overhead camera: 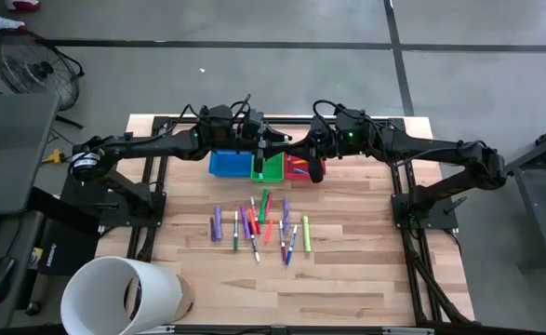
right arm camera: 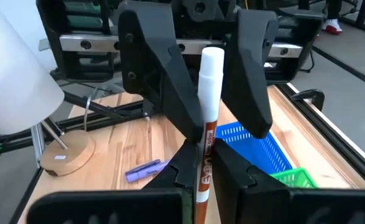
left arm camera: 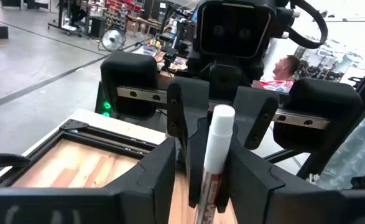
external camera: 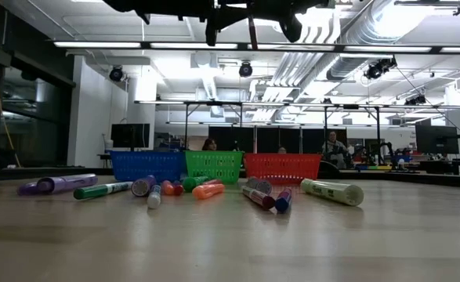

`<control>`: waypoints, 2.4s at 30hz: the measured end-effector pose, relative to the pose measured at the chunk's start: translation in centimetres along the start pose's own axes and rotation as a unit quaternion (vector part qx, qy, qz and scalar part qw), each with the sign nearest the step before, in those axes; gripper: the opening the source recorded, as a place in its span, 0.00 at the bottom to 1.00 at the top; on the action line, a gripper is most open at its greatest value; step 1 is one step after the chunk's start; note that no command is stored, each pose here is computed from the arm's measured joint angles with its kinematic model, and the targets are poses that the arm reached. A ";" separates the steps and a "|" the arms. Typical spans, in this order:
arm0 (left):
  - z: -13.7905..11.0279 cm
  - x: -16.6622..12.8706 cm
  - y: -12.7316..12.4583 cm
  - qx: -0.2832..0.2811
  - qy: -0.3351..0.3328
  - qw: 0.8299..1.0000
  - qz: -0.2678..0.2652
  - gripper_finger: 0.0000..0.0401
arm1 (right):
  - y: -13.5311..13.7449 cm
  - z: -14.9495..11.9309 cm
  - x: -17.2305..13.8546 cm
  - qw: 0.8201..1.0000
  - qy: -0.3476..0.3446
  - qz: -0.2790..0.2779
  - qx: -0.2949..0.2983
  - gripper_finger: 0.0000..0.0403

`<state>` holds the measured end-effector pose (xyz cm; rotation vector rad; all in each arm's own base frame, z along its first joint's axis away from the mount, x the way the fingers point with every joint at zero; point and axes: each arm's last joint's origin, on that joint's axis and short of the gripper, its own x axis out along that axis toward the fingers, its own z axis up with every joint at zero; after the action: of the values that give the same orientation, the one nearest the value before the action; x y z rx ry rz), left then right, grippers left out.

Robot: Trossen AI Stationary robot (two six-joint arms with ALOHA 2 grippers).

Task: Pick & Place Markers
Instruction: Put the brown marker into the blue bin

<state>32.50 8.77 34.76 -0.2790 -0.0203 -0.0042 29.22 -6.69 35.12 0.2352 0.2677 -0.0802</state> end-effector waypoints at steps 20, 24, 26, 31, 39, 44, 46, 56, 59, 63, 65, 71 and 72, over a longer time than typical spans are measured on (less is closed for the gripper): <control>0.0 0.0 0.0 0.010 0.001 1.000 -0.007 0.07 | 0.0 0.0 0.0 1.000 0.001 -0.004 0.003 0.04; 0.0 0.0 0.0 0.010 0.001 1.000 -0.007 0.07 | 0.0 0.0 0.0 1.000 0.000 -0.006 0.007 0.07; 0.0 0.0 0.0 0.009 0.002 1.000 -0.007 0.07 | 0.0 0.0 0.0 1.000 0.000 -0.007 0.007 0.14; -0.1 0.0 0.0 0.008 0.004 1.000 -0.001 0.07 | -0.1 0.0 -0.3 1.000 0.001 -0.020 0.014 0.34; -1.6 -0.3 1.0 0.015 0.077 0.994 0.081 0.07 | -0.3 -0.3 -3.0 0.992 0.040 -0.119 0.007 0.47; -2.5 -1.8 2.9 -0.001 0.160 0.978 0.135 0.07 | -0.8 -0.9 -4.6 0.984 0.085 -0.158 0.011 0.47; -3.0 -2.3 3.9 -0.020 0.187 0.968 0.164 0.07 | -0.8 -1.1 -4.9 0.982 0.097 -0.160 0.012 0.47; -5.1 -5.4 6.5 -0.003 0.349 0.907 0.237 0.07 | -0.8 -1.5 -5.1 0.979 0.118 -0.169 0.012 0.47; -5.6 -6.0 6.5 0.037 0.393 0.883 0.252 0.07 | -0.8 -1.5 -5.1 0.979 0.118 -0.169 0.012 0.47; -6.2 -6.8 6.5 0.072 0.451 0.852 0.257 0.07 | -0.8 -1.5 -5.1 0.978 0.118 -0.170 0.012 0.47; -6.5 -7.2 6.5 0.091 0.477 0.835 0.257 0.07 | -0.8 -1.5 -5.1 0.978 0.117 -0.175 0.011 0.47; -7.5 -7.2 6.9 0.161 0.535 0.798 0.226 0.07 | -0.9 -1.5 -5.1 0.977 0.116 -0.178 0.012 0.47; -7.8 -7.0 7.1 0.169 0.542 0.794 0.218 0.07 | -0.9 -1.5 -5.1 0.977 0.116 -0.178 0.013 0.47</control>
<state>25.71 13.45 25.20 0.1187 1.1910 0.3008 23.81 -6.90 34.92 0.2207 0.5395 -0.4136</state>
